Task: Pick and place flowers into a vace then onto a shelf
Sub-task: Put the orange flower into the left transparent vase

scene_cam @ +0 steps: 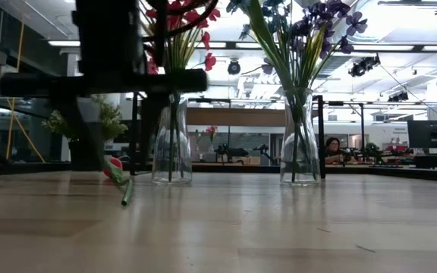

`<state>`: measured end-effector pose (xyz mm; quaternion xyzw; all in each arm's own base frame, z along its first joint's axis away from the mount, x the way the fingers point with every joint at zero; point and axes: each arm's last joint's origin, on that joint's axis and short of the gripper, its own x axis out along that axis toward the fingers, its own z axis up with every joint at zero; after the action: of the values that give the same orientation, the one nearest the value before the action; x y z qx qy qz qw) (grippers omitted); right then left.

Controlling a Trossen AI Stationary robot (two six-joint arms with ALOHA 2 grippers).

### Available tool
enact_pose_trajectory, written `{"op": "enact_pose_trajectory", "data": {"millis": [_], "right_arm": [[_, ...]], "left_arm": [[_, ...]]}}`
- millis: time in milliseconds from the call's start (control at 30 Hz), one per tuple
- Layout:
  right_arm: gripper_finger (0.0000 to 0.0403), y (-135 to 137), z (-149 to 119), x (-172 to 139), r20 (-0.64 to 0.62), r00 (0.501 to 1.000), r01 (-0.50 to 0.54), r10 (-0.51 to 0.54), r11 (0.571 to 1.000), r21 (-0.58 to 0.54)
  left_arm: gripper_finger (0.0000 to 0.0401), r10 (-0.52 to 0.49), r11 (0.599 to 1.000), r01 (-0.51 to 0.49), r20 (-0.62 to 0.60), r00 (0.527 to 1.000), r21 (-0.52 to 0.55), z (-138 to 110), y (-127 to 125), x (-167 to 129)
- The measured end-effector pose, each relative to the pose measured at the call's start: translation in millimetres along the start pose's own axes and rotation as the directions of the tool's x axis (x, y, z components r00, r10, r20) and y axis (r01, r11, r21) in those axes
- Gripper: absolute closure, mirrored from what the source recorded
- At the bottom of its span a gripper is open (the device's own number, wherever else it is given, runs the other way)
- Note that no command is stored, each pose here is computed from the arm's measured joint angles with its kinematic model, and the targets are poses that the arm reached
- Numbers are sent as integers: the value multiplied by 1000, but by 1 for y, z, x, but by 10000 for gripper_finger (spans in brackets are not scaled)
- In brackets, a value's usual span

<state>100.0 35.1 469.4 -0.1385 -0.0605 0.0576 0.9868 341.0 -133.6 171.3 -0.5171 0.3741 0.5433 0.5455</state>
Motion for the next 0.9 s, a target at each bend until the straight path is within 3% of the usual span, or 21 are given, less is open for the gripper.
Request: {"op": "enact_pose_trajectory", "data": {"millis": [200,567,900], "right_arm": [[336,0,0,0,2,1000,1,-1,1000,1],[336,1,0,2,2,1000,-1,1,1000,1],[336,2,-1,5,-5,1000,-4,4,1000,0]], "left_arm": [[180,-2,1000,2,-2,1000,-9,-9,-6,20],[220,37,999,-38,-6,999,-38,-5,-7,28],[313,96,994,-99,-58,994,-53,0,-8,31]]}}
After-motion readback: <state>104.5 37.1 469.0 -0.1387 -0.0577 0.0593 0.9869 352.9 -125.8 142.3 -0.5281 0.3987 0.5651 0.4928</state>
